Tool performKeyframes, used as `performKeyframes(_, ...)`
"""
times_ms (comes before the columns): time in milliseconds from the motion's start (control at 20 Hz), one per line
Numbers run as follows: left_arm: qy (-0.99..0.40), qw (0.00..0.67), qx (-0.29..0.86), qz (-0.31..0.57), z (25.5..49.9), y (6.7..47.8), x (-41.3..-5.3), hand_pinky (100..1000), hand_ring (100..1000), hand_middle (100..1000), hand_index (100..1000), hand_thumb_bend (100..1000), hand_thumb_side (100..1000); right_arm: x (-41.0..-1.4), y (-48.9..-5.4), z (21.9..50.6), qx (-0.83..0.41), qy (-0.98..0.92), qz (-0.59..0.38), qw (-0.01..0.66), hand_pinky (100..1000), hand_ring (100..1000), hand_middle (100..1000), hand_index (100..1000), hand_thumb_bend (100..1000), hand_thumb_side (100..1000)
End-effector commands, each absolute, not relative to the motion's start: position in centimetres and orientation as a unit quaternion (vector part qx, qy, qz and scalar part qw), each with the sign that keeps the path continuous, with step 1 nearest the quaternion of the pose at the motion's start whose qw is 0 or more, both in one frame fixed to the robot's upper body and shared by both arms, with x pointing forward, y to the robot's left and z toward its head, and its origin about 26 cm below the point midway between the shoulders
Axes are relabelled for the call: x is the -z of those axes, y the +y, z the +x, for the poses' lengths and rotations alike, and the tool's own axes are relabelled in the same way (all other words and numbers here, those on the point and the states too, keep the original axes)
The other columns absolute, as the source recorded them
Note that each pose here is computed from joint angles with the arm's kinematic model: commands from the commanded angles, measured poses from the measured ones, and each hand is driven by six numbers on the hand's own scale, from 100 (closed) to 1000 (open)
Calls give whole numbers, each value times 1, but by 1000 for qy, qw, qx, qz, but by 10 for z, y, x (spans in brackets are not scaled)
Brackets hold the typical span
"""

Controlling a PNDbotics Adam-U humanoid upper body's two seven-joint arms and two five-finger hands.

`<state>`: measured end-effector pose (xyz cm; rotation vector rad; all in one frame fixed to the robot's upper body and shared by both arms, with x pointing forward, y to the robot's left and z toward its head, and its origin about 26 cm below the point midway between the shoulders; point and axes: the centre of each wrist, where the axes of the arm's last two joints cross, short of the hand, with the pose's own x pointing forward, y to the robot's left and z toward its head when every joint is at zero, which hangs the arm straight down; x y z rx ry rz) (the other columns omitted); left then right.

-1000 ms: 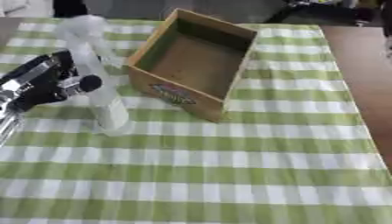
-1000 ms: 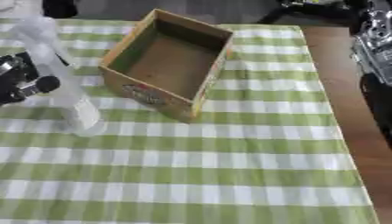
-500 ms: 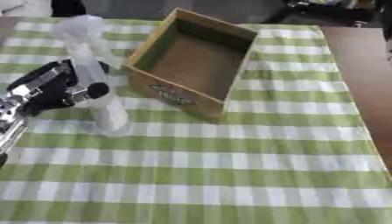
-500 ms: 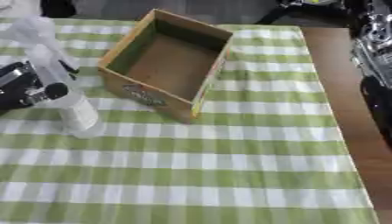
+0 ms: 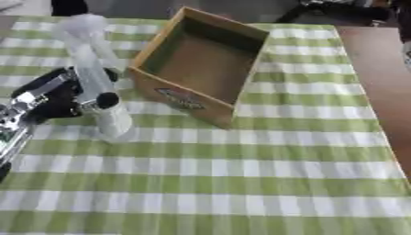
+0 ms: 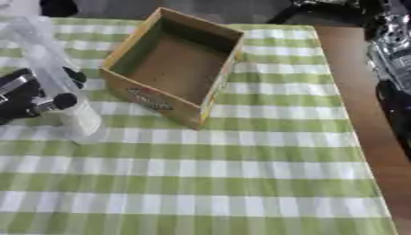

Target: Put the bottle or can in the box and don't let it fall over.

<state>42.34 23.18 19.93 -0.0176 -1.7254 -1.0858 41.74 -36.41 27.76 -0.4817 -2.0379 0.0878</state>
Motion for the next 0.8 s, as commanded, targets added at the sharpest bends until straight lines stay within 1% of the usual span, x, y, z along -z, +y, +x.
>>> performKeyframes(50, -724, 515, 459, -5, 424, 232, -207, 913, 831, 762, 813, 726, 576, -293, -369, 414, -33, -850, -203, 484, 891, 801, 842, 870, 100, 807)
performKeyframes(300, -714, 516, 473, -3, 424, 233, -201, 908, 825, 759, 817, 683, 518, -295, -369, 414, -30, -852, -202, 482, 891, 801, 842, 870, 100, 806)
performKeyframes(550, -709, 516, 480, -1, 425, 235, -197, 901, 813, 743, 807, 625, 439, -295, -369, 414, -28, -853, -201, 482, 891, 802, 842, 870, 100, 808)
performKeyframes(700, -708, 515, 484, 0, 425, 235, -195, 895, 805, 728, 797, 613, 418, -294, -369, 414, -29, -852, -200, 482, 891, 802, 842, 870, 100, 808)
performKeyframes(800, -708, 514, 484, 2, 426, 235, -194, 889, 793, 702, 782, 600, 399, -294, -369, 414, -29, -852, -200, 482, 892, 802, 842, 870, 100, 809)
